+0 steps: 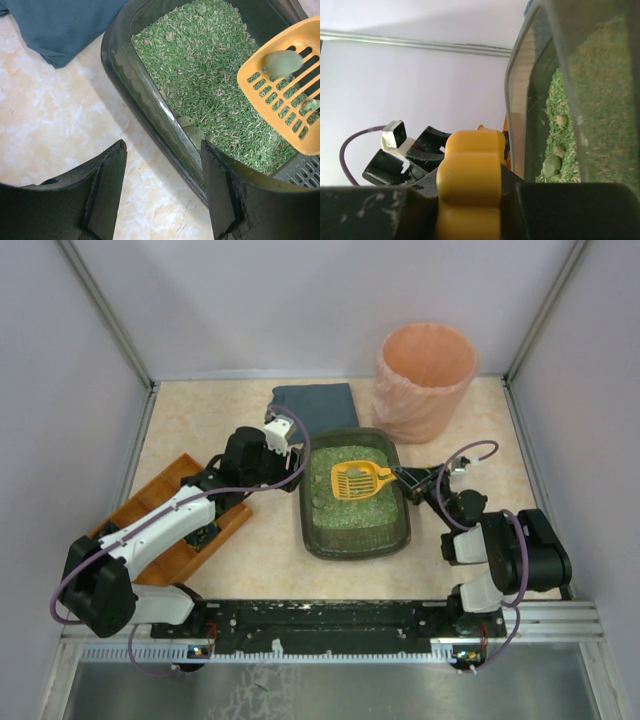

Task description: Clean the litter box

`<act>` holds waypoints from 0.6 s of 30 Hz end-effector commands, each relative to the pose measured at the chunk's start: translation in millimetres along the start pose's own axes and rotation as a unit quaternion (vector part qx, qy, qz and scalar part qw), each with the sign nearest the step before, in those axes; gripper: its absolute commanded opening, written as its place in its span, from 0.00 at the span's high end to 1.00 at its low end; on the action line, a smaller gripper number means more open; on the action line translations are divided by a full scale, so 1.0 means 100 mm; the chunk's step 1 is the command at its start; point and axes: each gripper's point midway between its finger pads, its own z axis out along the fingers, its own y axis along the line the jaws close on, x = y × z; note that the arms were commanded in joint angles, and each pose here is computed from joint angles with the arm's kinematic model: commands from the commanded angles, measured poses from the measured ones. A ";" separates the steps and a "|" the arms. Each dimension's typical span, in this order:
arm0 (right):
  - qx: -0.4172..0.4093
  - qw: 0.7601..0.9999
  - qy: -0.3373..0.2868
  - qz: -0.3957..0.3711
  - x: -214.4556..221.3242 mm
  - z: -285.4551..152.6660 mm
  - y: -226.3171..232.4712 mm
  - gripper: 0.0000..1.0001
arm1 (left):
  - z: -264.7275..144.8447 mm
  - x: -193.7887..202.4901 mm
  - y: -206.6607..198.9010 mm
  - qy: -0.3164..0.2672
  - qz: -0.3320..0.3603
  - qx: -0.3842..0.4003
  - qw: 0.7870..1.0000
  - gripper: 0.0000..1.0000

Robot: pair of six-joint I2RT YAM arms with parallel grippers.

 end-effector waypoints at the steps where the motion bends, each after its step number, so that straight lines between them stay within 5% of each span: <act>1: -0.046 0.998 -0.044 -0.029 -0.19 -0.06 0.23 1.00 | -0.03 -0.06 -0.01 -0.013 0.000 0.002 1.000 0.33; 6: -0.088 0.994 0.017 -0.063 0.07 0.07 0.48 1.00 | -0.03 -0.09 -0.01 -0.021 0.003 0.002 1.000 0.31; 10: -0.046 0.997 -0.046 -0.038 -0.16 -0.06 0.28 1.00 | -0.03 -0.05 0.01 -0.007 0.007 -0.002 1.000 0.31; 14: -0.075 0.994 0.010 -0.079 0.06 0.07 0.51 1.00 | -0.03 -0.07 0.02 -0.017 0.008 -0.004 1.000 0.30; 18: -0.048 0.996 -0.021 -0.074 -0.09 0.02 0.44 1.00 | -0.04 -0.07 0.03 -0.012 0.007 -0.006 1.000 0.30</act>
